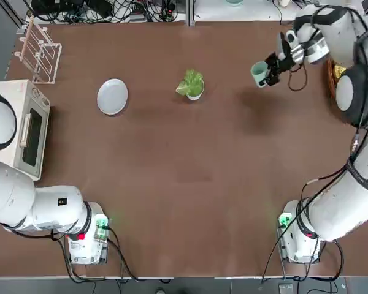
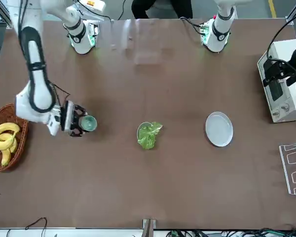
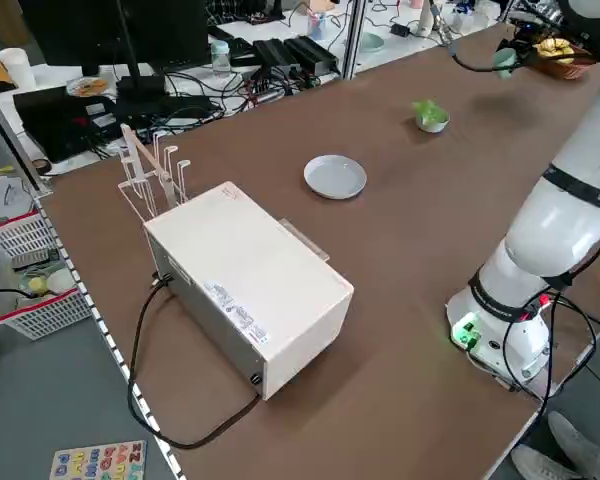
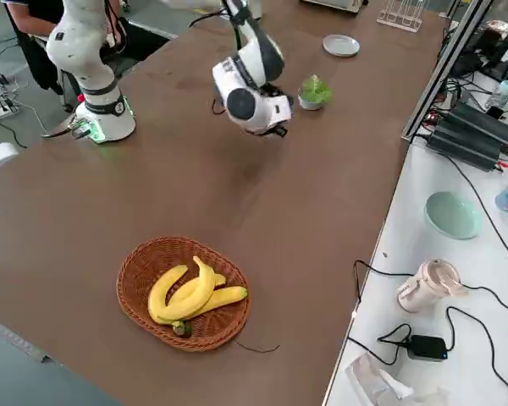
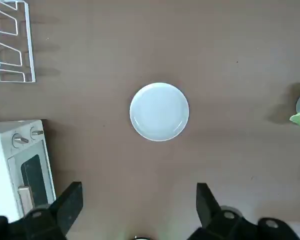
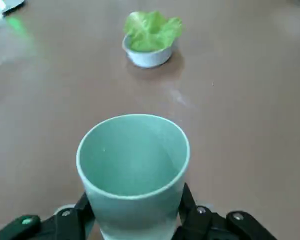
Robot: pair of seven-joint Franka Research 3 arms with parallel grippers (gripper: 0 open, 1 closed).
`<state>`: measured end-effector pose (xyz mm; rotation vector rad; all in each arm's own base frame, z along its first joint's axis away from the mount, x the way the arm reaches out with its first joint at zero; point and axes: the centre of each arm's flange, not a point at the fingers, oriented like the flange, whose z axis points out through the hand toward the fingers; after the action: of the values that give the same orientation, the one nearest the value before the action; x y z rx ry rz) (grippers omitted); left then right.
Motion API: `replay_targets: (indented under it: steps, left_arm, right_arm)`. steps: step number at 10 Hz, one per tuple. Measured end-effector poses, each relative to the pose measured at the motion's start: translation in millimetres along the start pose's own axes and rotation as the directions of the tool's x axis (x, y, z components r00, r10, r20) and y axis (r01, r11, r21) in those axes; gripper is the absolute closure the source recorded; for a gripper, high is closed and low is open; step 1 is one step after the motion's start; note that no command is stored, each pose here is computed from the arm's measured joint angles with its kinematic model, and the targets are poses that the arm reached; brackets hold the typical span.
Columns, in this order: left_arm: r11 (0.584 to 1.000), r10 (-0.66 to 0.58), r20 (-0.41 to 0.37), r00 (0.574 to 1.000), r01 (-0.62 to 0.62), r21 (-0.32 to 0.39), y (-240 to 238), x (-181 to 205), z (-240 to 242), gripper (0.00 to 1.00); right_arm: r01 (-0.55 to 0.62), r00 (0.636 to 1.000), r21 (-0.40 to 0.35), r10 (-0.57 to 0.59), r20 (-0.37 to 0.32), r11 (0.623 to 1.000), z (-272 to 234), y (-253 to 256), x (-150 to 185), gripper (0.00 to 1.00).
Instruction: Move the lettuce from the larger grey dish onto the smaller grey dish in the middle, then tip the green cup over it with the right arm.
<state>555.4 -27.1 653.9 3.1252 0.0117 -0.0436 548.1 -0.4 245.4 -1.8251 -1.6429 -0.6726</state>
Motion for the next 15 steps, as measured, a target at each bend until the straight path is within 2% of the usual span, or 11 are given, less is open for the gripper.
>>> replay_targets:
  steps: [4,7,9,11,14,15]
  left_arm:
    - [1.000,0.000,0.000,1.000,0.000,0.000,0,0,0,0.00]
    - [1.000,0.000,0.000,1.000,0.000,0.001,0,0,0,0.00]
    - [1.000,-0.002,0.000,1.000,0.002,0.001,-1,0,0,0.00]
    - [1.000,-0.003,0.002,1.000,0.003,0.001,-2,1,1,0.00]
    - [1.000,-0.003,0.005,1.000,0.003,0.001,-2,1,3,0.00]
    - [1.000,-0.003,0.005,1.000,0.003,0.001,-2,2,3,0.00]
  right_arm:
    - [0.207,0.972,-0.084,-0.215,-0.097,0.975,-59,-31,-103,0.32]
    - [0.156,0.969,-0.117,-0.175,-0.176,0.981,-61,-51,-174,0.32]
    - [0.106,0.971,-0.131,-0.131,-0.200,0.986,-65,-63,-211,0.32]
    - [0.075,0.971,-0.137,-0.103,-0.216,0.988,-63,-70,-235,0.32]
    - [0.058,0.968,-0.130,-0.088,-0.236,0.990,-56,-72,-251,0.31]
    - [0.058,0.968,-0.131,-0.088,-0.237,0.990,-57,-71,-252,0.25]
